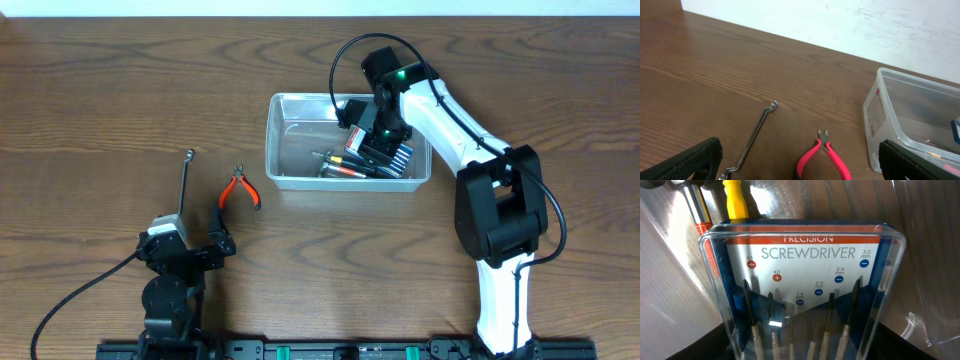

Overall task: Pack container
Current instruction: 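Lower the case into the container next to the hammer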

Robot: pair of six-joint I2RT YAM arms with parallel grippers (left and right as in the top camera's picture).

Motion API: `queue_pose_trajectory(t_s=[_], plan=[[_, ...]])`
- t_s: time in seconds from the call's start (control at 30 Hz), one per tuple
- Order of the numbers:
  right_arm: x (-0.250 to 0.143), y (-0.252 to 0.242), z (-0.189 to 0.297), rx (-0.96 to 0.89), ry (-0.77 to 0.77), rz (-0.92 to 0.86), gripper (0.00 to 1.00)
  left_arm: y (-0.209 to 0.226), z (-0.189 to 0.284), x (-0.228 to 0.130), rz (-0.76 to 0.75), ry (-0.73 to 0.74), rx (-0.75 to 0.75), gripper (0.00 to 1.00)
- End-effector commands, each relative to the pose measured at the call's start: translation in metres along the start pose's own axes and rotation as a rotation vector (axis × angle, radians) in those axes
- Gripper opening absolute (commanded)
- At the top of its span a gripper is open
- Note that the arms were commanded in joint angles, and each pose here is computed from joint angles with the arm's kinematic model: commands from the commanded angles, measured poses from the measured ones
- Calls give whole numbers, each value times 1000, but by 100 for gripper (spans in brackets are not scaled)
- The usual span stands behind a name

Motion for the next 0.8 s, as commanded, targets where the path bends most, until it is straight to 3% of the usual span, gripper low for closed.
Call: queue_pose_trajectory(t_s=[0.0,0.77], plan=[[0,1,-1,15,-12,-16,21,1,-3,-11,-20,27,8,98],[5,-3,-1,-5,-41,-12,33,1,-3,-11,-20,27,8,98]])
Point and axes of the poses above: each gripper's point midway between its finger pads, its own z axis back along the fingers, its own y axis along the line the jaws close on, x = y × z, the point moved 7 cm from there along z, back along the fingers, and after that the axes turned 5 degrees about -z, right-handed, at the moved point
